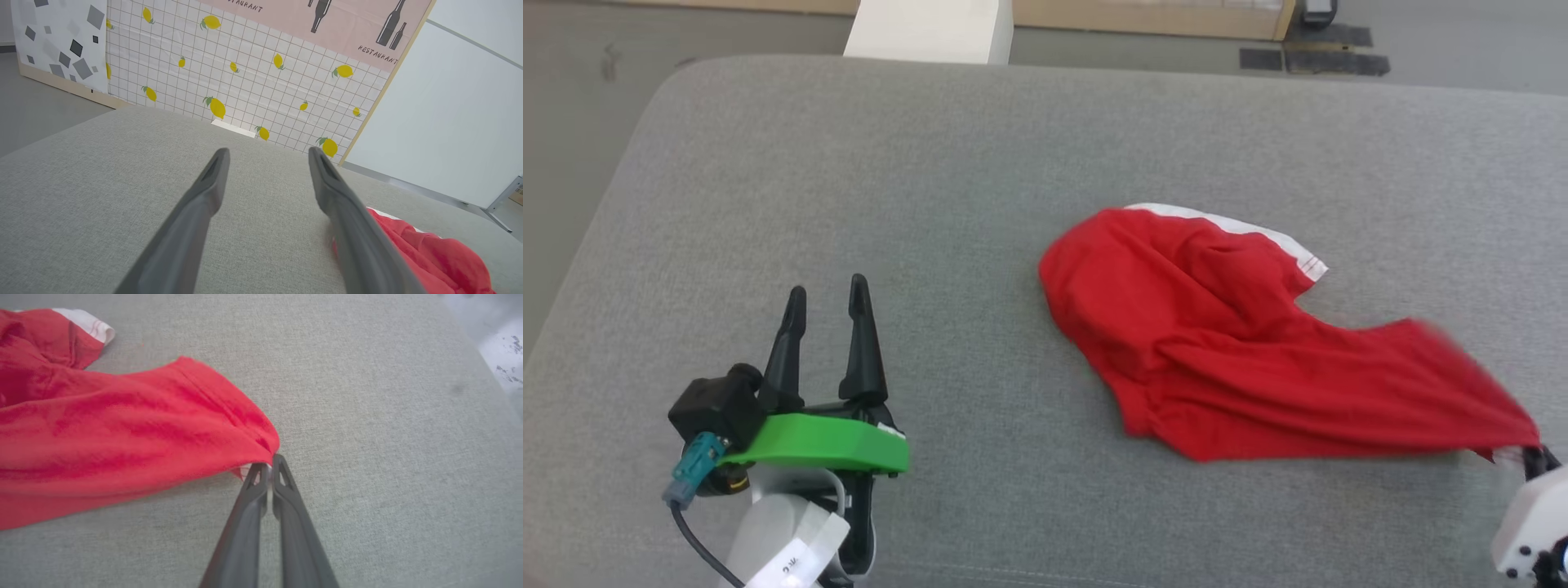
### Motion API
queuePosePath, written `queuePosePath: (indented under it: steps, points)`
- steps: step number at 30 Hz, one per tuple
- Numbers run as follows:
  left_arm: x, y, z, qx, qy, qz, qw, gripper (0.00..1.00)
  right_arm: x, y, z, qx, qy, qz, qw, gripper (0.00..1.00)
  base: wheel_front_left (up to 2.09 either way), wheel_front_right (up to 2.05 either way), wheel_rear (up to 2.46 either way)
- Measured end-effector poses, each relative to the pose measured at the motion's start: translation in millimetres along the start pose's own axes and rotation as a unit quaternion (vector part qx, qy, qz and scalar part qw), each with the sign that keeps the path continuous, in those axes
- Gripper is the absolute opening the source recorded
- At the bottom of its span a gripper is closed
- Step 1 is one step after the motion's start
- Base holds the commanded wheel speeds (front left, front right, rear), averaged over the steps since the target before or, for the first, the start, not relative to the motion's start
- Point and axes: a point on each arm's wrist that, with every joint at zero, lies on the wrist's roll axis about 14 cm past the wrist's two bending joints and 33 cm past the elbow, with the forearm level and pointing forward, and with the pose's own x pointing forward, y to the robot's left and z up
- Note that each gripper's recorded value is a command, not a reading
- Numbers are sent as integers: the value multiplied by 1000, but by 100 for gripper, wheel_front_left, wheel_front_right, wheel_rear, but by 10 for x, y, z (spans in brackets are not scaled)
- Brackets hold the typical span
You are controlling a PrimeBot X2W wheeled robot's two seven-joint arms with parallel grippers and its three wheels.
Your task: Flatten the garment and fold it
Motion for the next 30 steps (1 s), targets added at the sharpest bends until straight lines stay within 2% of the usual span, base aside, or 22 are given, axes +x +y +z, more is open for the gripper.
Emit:
queuePosePath:
  steps: [1, 2, 3, 7, 13, 19, 22, 26, 30]
  points:
    - [-8, -22, 0, 0, 0, -3, 1000, 100, -16, -44, -34, 5, 1, -5, 1000, 0, 0, 0, 0]
    - [-15, -37, -3, 0, 1, -5, 1000, 100, -27, -58, -39, 8, -3, -6, 1000, 42, 0, 0, 0]
    - [-25, -57, -9, -1, 3, -9, 1000, 100, -35, -41, -26, 13, -12, -1, 1000, 100, 0, 0, 0]
    - [-71, -89, -32, -3, 8, -14, 1000, 100, -76, 155, 133, 42, -72, 37, 996, 100, 0, 0, 0]
    - [-108, -205, -144, -13, 26, -29, 999, 100, -215, 461, 486, 61, -190, 87, 976, 100, 0, 0, 0]
    - [-4, -463, -542, -22, 87, -64, 994, 100, -200, 628, 529, 56, -209, 108, 970, 100, 0, 0, 0]
    - [244, -664, -720, -18, 134, -92, 987, 100, -153, 702, 545, 53, -207, 116, 970, 100, 0, 0, 0]
    - [520, -781, -968, 5, 202, -100, 974, 100, -97, 791, 579, 49, -207, 126, 969, 100, 0, 0, 0]
    - [646, -835, -1338, 26, 301, -101, 948, 100, -44, 833, 586, 49, -207, 130, 968, 100, 0, 0, 0]
